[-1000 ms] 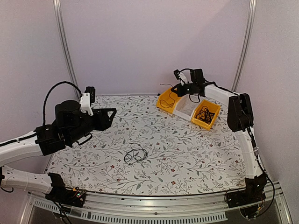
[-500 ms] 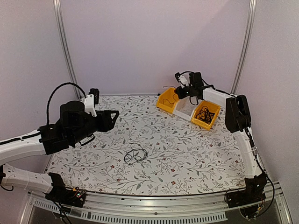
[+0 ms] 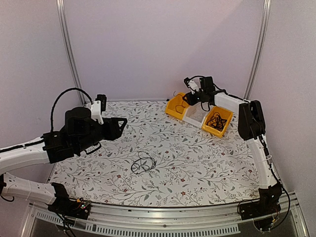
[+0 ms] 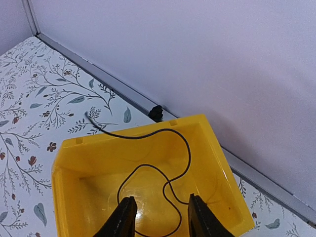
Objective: Untangle the cables
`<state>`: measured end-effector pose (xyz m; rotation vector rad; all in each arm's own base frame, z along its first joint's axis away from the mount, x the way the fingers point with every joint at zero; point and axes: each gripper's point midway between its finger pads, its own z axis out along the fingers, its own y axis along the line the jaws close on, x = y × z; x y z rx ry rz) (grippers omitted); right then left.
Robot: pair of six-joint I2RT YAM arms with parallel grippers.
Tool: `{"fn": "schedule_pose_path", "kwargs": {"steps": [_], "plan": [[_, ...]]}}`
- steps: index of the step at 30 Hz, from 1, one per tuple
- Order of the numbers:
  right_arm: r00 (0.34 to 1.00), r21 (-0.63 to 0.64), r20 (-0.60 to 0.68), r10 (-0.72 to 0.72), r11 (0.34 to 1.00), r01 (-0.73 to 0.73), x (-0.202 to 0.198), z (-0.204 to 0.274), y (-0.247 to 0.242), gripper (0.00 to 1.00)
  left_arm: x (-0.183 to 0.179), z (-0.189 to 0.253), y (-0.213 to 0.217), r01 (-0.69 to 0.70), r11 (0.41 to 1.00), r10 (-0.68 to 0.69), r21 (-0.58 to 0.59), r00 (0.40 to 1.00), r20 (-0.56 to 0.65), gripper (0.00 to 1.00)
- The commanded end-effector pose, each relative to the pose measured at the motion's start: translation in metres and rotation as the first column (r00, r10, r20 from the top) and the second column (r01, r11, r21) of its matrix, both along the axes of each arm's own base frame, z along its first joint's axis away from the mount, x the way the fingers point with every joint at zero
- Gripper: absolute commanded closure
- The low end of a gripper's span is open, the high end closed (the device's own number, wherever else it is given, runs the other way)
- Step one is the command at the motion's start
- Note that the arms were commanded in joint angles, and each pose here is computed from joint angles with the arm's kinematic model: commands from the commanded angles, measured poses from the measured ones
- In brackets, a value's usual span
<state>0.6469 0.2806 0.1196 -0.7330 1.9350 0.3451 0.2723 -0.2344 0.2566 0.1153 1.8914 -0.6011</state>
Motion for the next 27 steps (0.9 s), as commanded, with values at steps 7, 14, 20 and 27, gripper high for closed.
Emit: {"fn": "schedule_pose_path", "kwargs": {"steps": [7, 14, 20, 27], "plan": [[0.992, 0.103, -0.054, 0.113, 0.989, -0.107, -0.06, 0.081, 0.004, 0.49, 0.002, -0.001, 0.005, -0.017, 1.0, 0.017, -0.023, 1.0, 0.008, 0.42], [0.982, 0.126, -0.038, 0.187, 0.975, -0.181, -0.121, 0.101, 0.003, 0.5, 0.007, -0.048, -0.001, 0.003, 1.0, -0.001, 0.028, 0.996, -0.09, 0.43], [0.975, 0.081, -0.047, 0.218, 0.973, -0.214, -0.148, 0.088, 0.011, 0.5, 0.012, -0.09, -0.01, 0.026, 0.998, -0.012, 0.066, 0.979, -0.205, 0.44], [0.893, 0.03, -0.133, 0.43, 0.902, -0.43, -0.217, 0.055, 0.065, 0.52, 0.007, -0.131, -0.029, 0.122, 0.989, -0.088, 0.084, 0.94, -0.33, 0.46]]}}
